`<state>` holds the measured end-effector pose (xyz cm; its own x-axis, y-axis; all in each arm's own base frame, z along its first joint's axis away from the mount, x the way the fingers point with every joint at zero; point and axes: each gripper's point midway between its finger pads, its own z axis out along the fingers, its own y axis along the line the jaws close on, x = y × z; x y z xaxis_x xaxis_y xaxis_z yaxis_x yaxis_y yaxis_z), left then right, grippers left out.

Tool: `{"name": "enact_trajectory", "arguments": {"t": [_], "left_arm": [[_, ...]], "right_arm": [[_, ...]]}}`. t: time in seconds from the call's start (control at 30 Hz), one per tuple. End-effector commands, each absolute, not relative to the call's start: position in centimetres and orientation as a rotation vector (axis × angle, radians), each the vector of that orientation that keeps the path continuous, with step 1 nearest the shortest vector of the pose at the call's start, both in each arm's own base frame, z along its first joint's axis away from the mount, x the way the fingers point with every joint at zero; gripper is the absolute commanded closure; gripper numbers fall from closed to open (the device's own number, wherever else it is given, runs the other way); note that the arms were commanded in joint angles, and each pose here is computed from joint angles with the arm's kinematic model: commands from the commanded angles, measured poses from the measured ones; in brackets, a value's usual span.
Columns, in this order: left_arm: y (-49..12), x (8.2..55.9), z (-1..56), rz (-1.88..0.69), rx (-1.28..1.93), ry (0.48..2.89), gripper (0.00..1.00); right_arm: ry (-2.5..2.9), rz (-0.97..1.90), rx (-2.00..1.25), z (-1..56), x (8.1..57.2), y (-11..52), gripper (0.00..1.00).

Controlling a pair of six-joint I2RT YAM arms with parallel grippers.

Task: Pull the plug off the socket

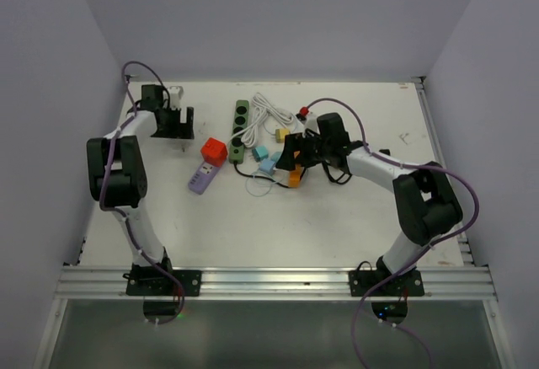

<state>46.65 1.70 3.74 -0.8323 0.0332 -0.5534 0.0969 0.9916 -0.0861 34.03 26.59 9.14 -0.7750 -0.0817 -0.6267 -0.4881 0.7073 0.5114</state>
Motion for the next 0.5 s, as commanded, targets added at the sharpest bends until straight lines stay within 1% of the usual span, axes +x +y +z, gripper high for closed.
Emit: {"name": "enact_trajectory", "arguments": {"t": [0.0, 0.03, 0.1, 0.13, 0.17, 0.2, 0.23, 0.27, 0.3, 0.33, 0.37, 0.4, 0.43, 0.47], "left_arm": [[1.3, 48.1, 11.1, -0.175, 0.084, 2.351, 0.00], [1.2, 48.0, 13.8, -0.175, 0.080, 2.288, 0.00], [0.2, 47.0, 15.7, -0.233, 0.053, 2.229, 0.00], [0.0, 46.2, 18.9, -0.233, 0.047, 2.153, 0.00], [-0.5, 45.5, 20.0, -0.262, 0.015, 2.120, 0.00], [-0.9, 44.5, 20.0, -0.282, 0.014, 2.085, 0.00], [-1.3, 43.2, 23.3, -0.290, 0.007, 1.993, 0.00], [-1.6, 42.3, 24.3, -0.304, 0.001, 1.947, 0.00], [-2.0, 41.3, 23.9, -0.320, -0.009, 1.918, 0.00], [-2.2, 39.7, 26.5, -0.331, -0.030, 1.843, 0.00], [-2.6, 38.9, 27.1, -0.337, -0.022, 1.814, 0.00], [-2.9, 38.1, 26.5, -0.334, -0.020, 1.799, 0.00], [-3.2, 37.0, 27.8, -0.340, -0.017, 1.756, 0.00], [-4.3, 36.2, 27.0, -0.365, 0.010, 1.765, 0.00]], "right_arm": [[2.328, 0.853, -0.407, 9.0, 34.9, 25.8, 0.14], [2.314, 0.866, -0.411, 9.2, 34.7, 25.9, 0.13], [2.259, 0.856, -0.445, 10.2, 34.9, 26.5, 0.12], [2.237, 0.836, -0.468, 10.7, 35.0, 26.9, 0.12], [2.226, 0.811, -0.536, 10.6, 34.3, 27.9, 0.10], [2.218, 0.762, -0.543, 10.7, 34.7, 28.0, 0.10], [2.192, 0.758, -0.583, 11.3, 34.8, 29.4, 0.10], [2.219, 0.729, -0.606, 10.8, 34.4, 29.4, 0.10], [2.219, 0.702, -0.601, 10.9, 34.8, 29.5, 0.09], [2.199, 0.696, -0.611, 11.7, 35.1, 30.3, 0.09], [2.215, 0.680, -0.600, 11.6, 35.2, 30.5, 0.09], [2.195, 0.652, -0.580, 12.8, 36.2, 30.9, 0.09], [2.187, 0.655, -0.604, 13.3, 35.7, 32.0, 0.09], [2.191, 0.647, -0.635, 13.0, 35.5, 32.7, 0.09]]}}
